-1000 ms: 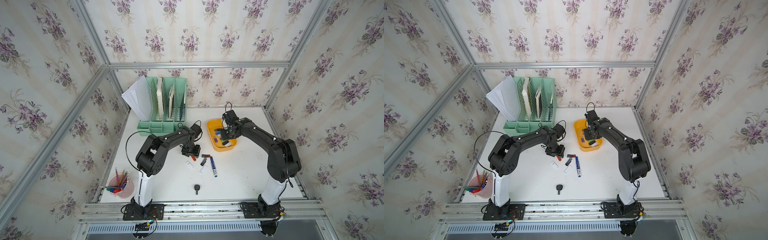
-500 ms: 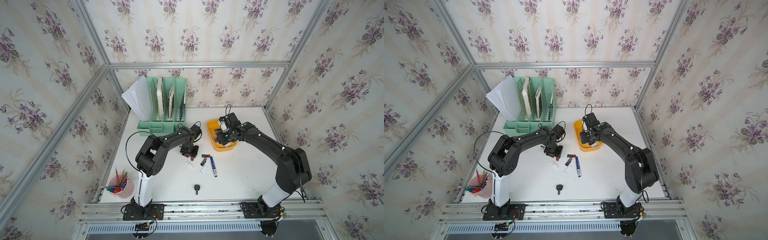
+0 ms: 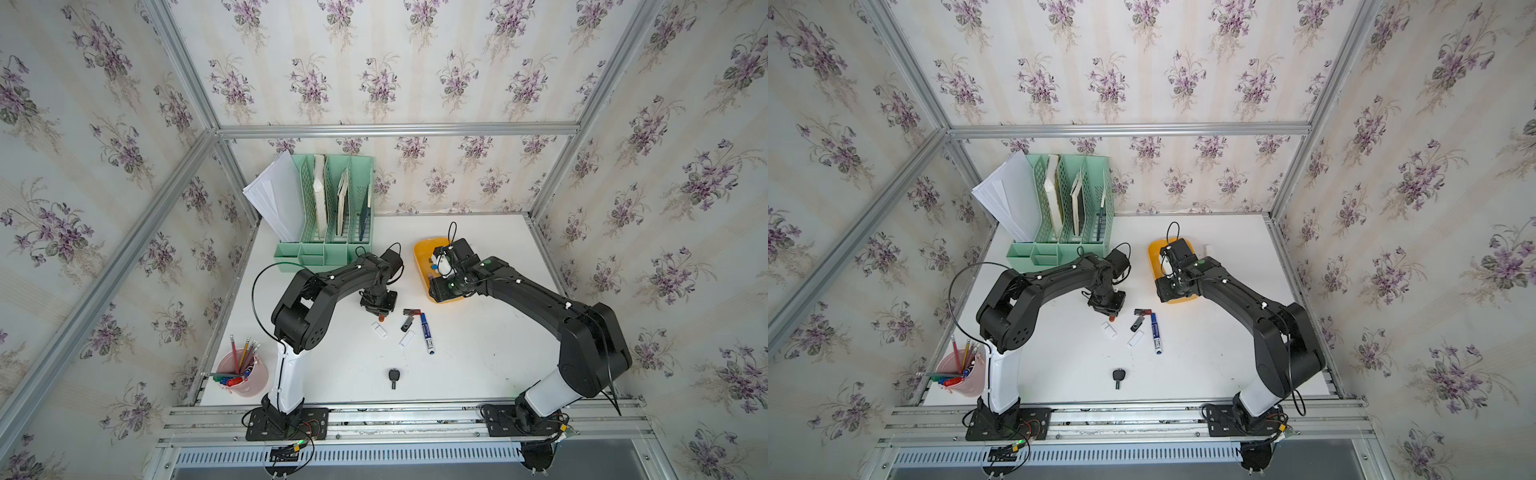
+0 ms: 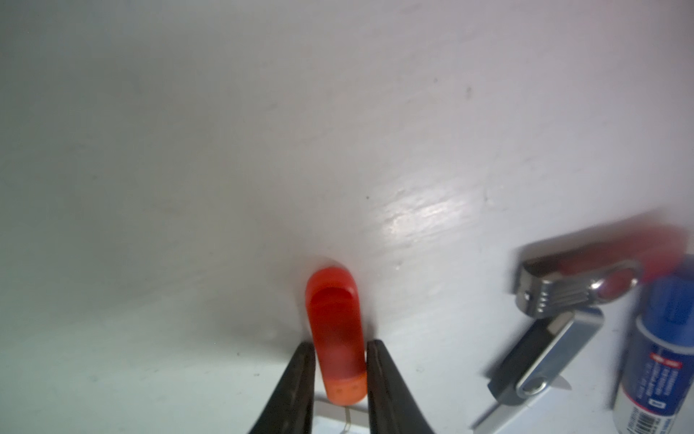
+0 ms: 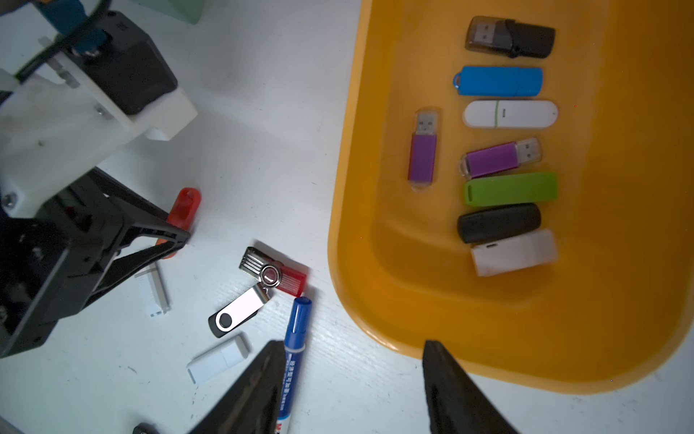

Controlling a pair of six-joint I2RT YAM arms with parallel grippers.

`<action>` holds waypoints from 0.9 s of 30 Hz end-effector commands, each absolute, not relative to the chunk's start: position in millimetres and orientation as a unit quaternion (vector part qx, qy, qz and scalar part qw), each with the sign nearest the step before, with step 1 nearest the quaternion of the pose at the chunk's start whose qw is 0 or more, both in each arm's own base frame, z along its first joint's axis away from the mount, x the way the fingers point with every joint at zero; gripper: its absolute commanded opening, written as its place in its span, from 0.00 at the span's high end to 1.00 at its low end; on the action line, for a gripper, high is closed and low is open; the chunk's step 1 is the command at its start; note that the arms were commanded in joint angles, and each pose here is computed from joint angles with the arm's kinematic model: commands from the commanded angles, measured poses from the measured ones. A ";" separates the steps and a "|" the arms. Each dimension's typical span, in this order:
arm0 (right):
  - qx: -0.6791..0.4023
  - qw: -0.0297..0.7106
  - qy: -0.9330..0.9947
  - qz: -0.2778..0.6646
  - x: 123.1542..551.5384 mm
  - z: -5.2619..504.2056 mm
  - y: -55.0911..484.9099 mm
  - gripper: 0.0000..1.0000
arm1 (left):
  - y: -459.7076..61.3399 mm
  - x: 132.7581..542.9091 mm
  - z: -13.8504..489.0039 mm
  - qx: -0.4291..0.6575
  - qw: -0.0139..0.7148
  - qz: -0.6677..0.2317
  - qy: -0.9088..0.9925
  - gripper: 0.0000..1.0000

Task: Put the usb flash drive into the storage box
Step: Pick up the USB flash from the center of the board.

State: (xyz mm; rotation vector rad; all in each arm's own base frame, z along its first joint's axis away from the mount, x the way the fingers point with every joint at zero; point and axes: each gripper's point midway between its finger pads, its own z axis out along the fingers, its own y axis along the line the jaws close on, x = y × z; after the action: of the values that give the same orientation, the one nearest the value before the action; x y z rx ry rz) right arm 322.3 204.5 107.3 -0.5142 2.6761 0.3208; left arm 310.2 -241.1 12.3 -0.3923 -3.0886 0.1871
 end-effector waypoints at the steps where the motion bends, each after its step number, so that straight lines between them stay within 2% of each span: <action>1: -0.185 0.202 0.955 0.114 322.8 106.7 204.9 0.36 | -243.0 299.5 4.2 -0.126 0.038 0.071 -0.989 0.74; 12: -0.215 0.196 0.948 0.126 301.7 102.3 227.3 0.36 | -230.3 305.5 15.4 -0.112 0.031 0.079 -0.990 0.76; 20: -0.255 0.182 0.939 0.142 287.0 95.9 253.7 0.36 | -194.4 306.4 23.7 -0.087 0.027 0.074 -0.993 0.74; 27: -0.243 0.156 0.948 0.138 268.1 84.4 276.9 0.36 | -172.3 296.3 15.6 -0.066 0.035 0.072 -0.995 0.73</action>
State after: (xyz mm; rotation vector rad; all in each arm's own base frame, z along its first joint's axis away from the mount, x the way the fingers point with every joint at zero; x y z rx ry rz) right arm 273.2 270.7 86.5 -0.7507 2.6863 0.3920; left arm 297.5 -177.1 14.9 -0.1927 -3.0512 0.2250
